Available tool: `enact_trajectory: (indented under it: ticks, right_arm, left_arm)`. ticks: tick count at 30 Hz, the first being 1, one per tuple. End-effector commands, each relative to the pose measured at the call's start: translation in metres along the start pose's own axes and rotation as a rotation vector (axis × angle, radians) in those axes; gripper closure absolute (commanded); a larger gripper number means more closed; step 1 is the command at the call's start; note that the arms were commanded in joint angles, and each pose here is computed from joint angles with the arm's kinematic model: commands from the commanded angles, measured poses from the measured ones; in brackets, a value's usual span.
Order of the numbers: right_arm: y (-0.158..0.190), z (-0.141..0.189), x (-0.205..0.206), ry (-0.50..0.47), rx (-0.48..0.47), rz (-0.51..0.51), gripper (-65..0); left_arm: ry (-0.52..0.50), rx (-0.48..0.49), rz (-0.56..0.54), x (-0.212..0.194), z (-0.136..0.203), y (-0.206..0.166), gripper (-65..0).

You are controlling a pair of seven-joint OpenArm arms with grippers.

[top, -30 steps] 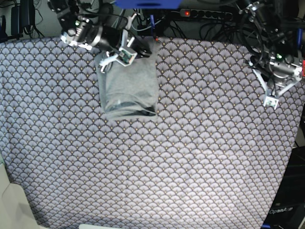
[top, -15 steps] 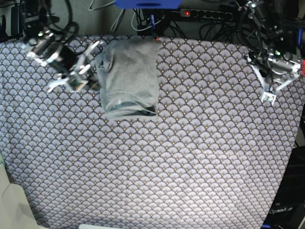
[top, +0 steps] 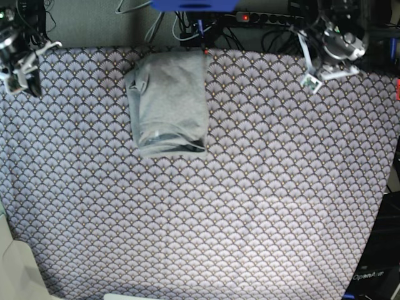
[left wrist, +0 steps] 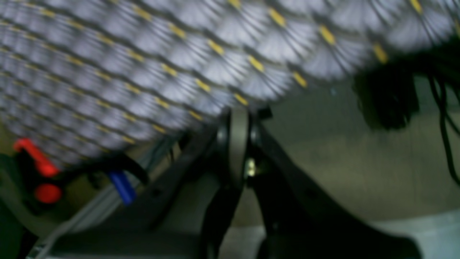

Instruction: Fold the T-shirt properly

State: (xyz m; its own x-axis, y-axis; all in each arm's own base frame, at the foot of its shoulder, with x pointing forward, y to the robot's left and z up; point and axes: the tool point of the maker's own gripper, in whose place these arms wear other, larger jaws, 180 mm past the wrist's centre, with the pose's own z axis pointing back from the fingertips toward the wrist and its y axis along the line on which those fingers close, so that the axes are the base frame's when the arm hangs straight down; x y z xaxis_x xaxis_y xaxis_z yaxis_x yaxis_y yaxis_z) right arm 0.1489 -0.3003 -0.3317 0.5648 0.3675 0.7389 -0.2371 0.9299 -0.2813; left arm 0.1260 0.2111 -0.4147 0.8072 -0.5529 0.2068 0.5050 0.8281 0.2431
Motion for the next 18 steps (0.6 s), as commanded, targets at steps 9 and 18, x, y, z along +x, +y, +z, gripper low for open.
enact_trajectory:
  ticks: [9,18]
  right_arm:
    - [-0.028,0.061,-0.104,0.093,-0.150,-0.225,-0.9]
    - [-0.005,0.095,-0.239,0.224,-0.261,-0.524,-0.9]
  left_arm:
    - [-0.033,-0.154,-0.034,-0.025,0.002,-0.063,0.0]
    - [0.060,-0.355,0.084,-0.094,-0.050,-0.125,0.0]
